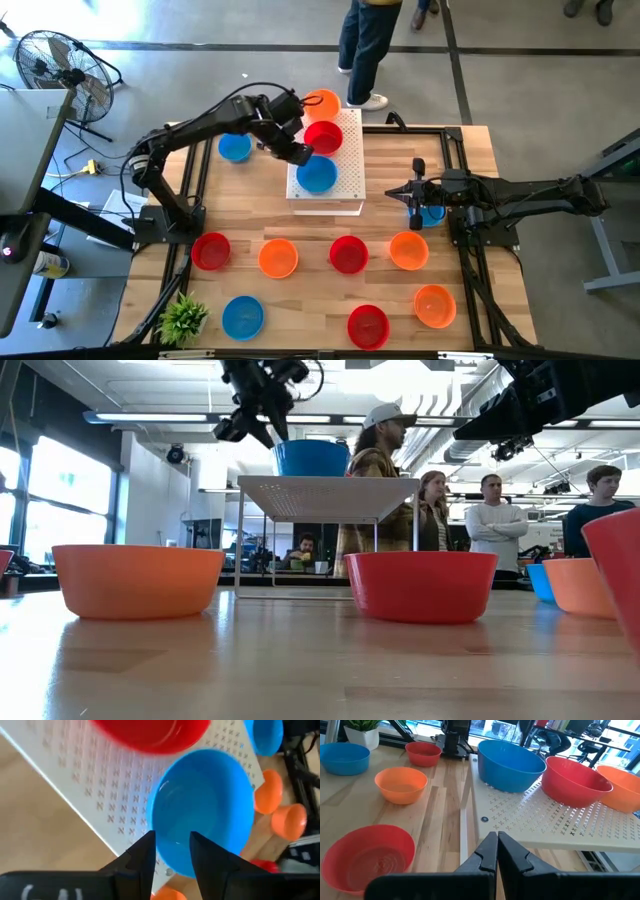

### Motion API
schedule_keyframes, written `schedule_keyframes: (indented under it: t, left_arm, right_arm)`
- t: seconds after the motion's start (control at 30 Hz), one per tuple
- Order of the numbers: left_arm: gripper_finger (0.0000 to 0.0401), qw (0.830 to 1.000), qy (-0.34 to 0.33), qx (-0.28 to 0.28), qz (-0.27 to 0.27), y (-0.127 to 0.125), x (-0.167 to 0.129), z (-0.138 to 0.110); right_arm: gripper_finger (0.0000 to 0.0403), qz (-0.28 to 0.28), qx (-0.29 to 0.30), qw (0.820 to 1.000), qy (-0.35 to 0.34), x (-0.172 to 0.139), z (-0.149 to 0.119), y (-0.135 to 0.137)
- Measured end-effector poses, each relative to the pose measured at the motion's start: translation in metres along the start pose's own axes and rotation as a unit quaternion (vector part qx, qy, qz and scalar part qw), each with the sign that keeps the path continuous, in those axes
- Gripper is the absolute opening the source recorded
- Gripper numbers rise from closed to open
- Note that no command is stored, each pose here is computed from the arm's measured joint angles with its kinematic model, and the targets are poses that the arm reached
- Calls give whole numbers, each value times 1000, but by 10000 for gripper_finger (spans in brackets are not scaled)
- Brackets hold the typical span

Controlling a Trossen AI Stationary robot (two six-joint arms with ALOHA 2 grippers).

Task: Pick & Place Mini bowls
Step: Stack the red bowl on top of the other red bowl on the shelf

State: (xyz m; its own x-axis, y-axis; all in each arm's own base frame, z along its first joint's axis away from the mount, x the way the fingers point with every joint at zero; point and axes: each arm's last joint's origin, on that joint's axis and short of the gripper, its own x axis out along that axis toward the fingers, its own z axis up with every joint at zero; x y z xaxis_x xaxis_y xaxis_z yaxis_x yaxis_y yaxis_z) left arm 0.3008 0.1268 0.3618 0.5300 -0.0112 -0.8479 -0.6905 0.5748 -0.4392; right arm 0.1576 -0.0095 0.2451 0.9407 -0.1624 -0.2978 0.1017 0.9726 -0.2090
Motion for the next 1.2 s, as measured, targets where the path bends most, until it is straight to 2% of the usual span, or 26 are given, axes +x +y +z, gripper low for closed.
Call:
schedule_keyframes:
  t: [0.1, 0.23, 0.3, 0.37, 0.43, 0.53, 0.6, 0.77, 0.93, 1.07, 1.2]
  left_arm:
    - [113, 997, -32, 66, 25, -5, -12, -7]
    - [74, 983, -89, 153, 46, -17, -21, -21]
    - [46, 975, -110, 191, 38, -20, -20, -31]
    - [16, 963, -156, 221, 5, -27, -21, -38]
    - [6, 958, -167, 233, -4, -19, -21, -51]
    - [14, 942, -227, 244, -37, -12, -21, -63]
    - [15, 937, -249, 241, -39, 1, -19, -76]
    - [2, 909, -330, 243, -72, 27, -17, -103]
    - [2, 881, -389, 252, -97, 54, 1, -128]
    - [2, 861, -428, 258, -96, 72, 21, -142]
    - [2, 840, -466, 260, -95, 85, 40, -151]
  right_arm:
    - [0, 0, 8, 1000, -1, 0, 0, 0]
    - [0, -6, 12, 1000, -1, 0, 0, 0]
    - [0, -8, 17, 1000, 0, 0, 0, 0]
    - [0, -11, 25, 1000, 0, 0, 0, -1]
    - [0, -11, 34, 999, 0, 0, 0, -1]
    - [0, -11, 47, 999, 0, 0, 0, -1]
    - [0, -13, 52, 999, 0, 0, 0, -1]
    - [1, -39, 79, 996, 3, 0, 0, -2]
    - [1, -59, 118, 991, 13, -1, -2, -3]
    - [7, -67, 158, 983, 71, -6, -2, -4]
    - [46, -67, 198, 969, 132, -12, 0, -5]
